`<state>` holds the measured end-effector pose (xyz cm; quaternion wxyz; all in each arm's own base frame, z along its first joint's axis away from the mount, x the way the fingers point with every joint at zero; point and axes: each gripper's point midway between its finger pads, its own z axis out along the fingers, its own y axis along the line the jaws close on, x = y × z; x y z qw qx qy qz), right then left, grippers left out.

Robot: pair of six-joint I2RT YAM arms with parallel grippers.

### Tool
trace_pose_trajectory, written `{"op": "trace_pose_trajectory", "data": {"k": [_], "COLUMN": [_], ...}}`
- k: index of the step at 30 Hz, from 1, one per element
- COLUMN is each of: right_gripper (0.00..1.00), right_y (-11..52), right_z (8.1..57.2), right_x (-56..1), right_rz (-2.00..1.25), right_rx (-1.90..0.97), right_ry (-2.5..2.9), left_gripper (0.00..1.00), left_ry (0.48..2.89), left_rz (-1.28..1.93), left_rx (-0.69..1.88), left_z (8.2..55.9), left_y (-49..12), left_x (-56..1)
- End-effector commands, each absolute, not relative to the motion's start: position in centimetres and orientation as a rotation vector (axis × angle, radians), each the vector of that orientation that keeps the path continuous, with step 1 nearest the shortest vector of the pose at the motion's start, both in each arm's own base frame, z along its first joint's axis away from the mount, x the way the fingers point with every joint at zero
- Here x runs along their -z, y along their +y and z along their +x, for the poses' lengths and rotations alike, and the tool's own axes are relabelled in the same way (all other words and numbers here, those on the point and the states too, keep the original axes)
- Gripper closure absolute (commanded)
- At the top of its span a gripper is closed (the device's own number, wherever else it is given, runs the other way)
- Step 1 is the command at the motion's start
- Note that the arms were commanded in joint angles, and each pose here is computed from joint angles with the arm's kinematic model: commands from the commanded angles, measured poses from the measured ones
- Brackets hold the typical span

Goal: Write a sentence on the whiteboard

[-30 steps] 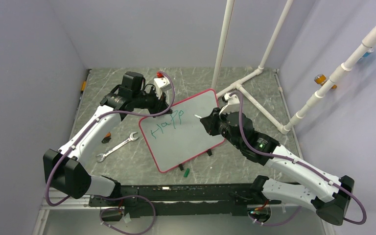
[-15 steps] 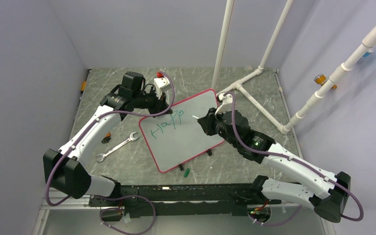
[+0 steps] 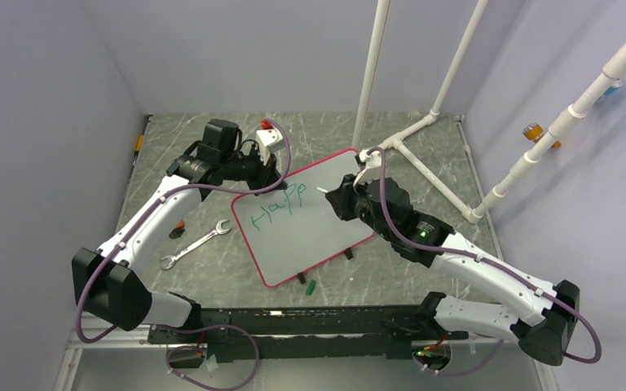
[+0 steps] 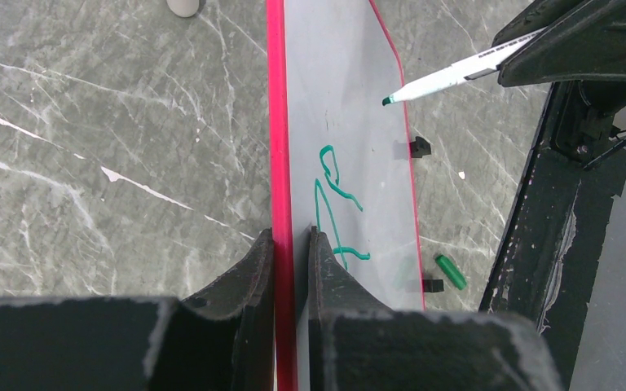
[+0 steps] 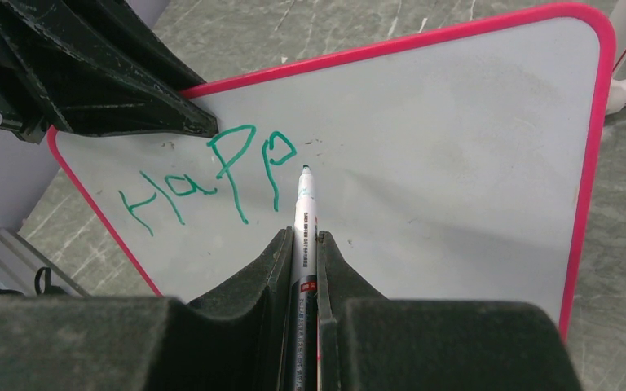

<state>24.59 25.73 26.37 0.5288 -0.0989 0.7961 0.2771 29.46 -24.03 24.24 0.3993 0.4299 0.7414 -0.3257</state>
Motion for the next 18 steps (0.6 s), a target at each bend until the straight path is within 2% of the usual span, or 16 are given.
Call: {"op": "trace_pose_trajectory", "data": {"k": [1, 18], "right_gripper": [1.00, 1.00], "right_y": [26.52, 27.12], "right_z": [25.28, 26.28], "right_x": [-30.06, -30.13], "right_rz": [-0.228, -0.220], "right_rx": [-0.716, -0.710], "right_ry": [1.802, 1.795], "left_gripper": [1.00, 1.00], "left_ry": [1.796, 1.794], "left_rz": [1.127, 1.130], "left_rx": [0.745, 0.737], "left_z": [30.17, 30.03], "left_y": [-23.86, -23.84], "left_x": [-25.51, -25.56]}}
